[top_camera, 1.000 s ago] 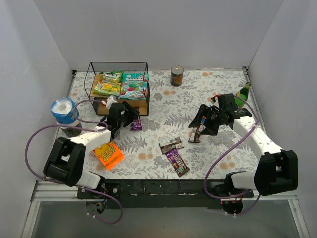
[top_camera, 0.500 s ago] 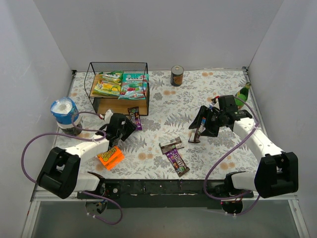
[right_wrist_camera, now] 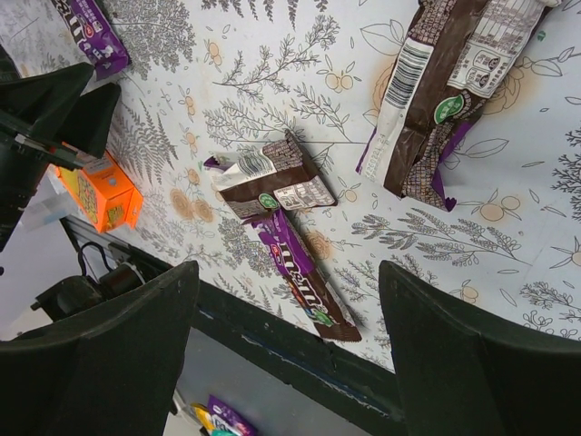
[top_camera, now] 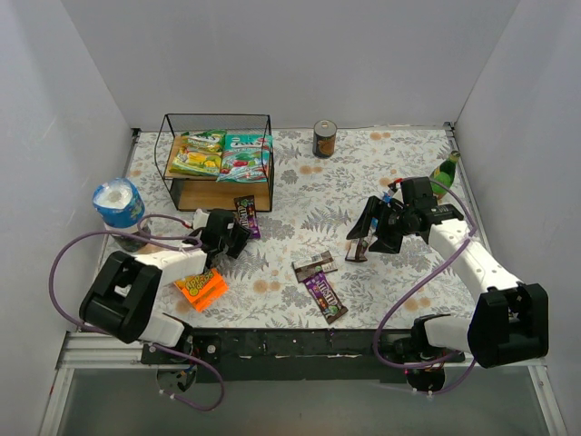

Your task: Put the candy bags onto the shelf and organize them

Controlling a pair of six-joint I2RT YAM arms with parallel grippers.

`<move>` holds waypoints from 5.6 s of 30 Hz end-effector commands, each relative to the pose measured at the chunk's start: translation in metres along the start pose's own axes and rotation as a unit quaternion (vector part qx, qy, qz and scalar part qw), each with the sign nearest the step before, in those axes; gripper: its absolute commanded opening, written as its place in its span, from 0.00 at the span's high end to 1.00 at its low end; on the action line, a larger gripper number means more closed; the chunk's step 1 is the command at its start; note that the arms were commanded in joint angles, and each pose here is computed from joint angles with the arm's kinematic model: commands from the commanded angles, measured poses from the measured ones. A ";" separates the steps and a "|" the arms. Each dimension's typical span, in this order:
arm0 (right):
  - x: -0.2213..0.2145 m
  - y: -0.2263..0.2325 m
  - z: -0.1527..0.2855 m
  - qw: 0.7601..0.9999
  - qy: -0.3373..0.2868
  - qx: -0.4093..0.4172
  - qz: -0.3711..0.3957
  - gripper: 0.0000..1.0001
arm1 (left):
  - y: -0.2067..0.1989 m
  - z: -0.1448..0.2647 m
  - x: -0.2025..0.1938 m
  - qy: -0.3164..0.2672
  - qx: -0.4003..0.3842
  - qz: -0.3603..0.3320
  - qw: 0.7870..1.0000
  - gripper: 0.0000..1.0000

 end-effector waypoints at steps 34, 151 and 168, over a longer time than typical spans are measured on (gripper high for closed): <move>-0.004 -0.004 0.006 1.000 0.002 0.011 0.019 0.13 | -0.074 -0.041 0.035 -0.044 -0.050 0.048 0.997 1.00; -0.074 -0.066 -0.020 0.992 0.099 -0.064 0.046 0.19 | -0.056 0.053 -0.161 0.297 -0.204 -0.563 0.744 1.00; -0.063 -0.056 -0.024 0.993 0.090 -0.057 0.045 0.19 | -0.070 0.082 -0.021 0.122 -0.207 -0.374 0.896 1.00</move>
Point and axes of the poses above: each gripper's point midway between its finger pads, its own z axis back along the fingers, its own y axis along the line the jaws close on, x = y × z, the point moved 5 cm from there along z, back along the fingers, and after that the axes turned 11 degrees about -z, right-handed, at the moved point
